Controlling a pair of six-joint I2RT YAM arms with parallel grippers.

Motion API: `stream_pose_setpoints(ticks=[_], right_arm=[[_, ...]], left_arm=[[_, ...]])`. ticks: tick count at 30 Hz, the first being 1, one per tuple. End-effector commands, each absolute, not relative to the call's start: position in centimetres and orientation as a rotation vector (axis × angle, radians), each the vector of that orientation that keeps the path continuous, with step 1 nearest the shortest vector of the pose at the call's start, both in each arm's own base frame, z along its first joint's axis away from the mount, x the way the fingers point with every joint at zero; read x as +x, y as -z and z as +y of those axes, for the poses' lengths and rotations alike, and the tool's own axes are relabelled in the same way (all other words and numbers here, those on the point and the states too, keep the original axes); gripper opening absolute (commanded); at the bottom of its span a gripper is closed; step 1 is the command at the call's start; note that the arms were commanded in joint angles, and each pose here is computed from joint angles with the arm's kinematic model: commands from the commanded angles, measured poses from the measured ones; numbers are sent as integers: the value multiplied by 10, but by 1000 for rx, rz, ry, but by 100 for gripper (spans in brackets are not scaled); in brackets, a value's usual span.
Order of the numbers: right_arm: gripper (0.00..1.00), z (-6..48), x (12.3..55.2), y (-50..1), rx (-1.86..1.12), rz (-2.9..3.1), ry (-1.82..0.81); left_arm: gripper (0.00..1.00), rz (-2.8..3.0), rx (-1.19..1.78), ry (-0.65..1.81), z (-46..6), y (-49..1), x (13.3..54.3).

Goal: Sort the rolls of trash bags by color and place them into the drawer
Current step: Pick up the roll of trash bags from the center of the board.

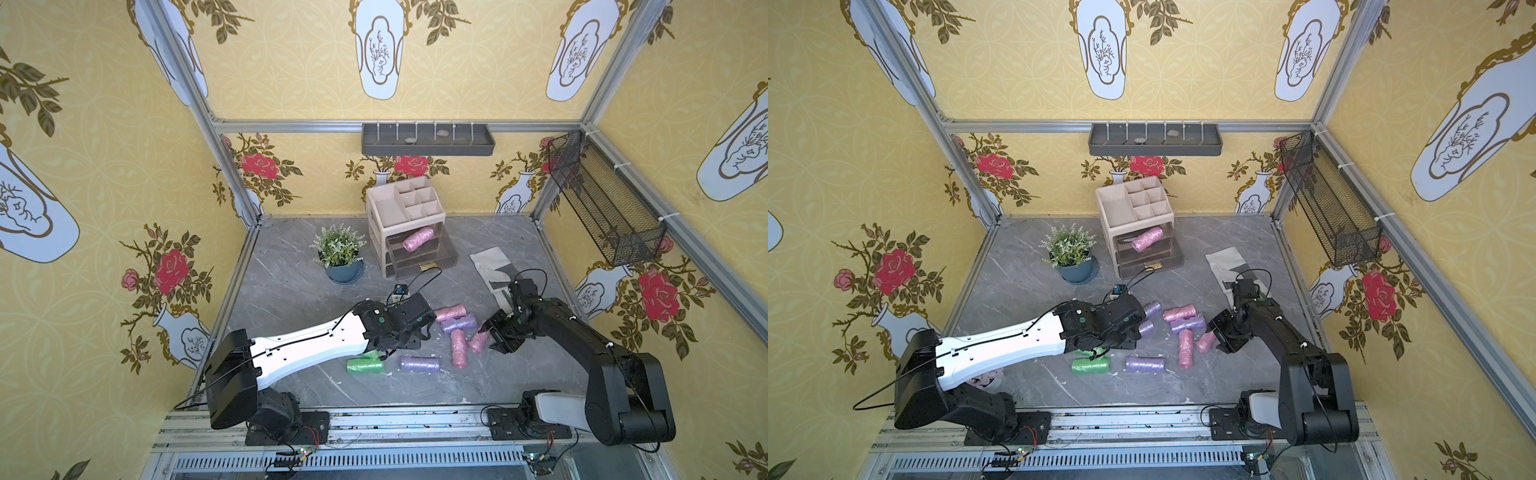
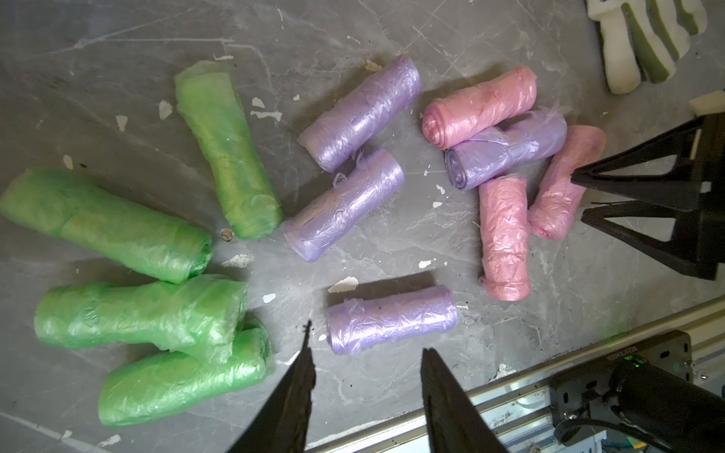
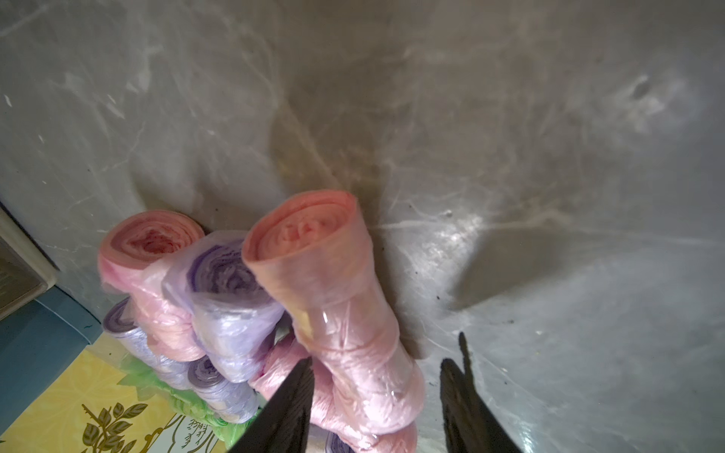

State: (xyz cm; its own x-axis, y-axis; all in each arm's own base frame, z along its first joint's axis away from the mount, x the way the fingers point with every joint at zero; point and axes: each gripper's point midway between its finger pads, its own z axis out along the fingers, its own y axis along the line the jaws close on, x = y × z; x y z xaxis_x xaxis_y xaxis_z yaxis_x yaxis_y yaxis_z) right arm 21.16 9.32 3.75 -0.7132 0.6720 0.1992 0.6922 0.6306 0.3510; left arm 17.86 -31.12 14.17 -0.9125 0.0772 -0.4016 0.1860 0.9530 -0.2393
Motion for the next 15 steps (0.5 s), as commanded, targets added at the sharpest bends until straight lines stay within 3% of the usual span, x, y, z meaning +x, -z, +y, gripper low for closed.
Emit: stream_pose_setpoints(ticks=[1,5,15], right_arm=[[53,91,219,-35,-1164,-2828,620],[49,94,219,-30,-1165,-2820,626],[30,97,212,-19,-1188,-2778,646]], left_arm=[[46,2704,192,406,-315,-141,179],[46,2705,193,404,-315,-139,179],[46,2690,183,396,-309,-143,180]])
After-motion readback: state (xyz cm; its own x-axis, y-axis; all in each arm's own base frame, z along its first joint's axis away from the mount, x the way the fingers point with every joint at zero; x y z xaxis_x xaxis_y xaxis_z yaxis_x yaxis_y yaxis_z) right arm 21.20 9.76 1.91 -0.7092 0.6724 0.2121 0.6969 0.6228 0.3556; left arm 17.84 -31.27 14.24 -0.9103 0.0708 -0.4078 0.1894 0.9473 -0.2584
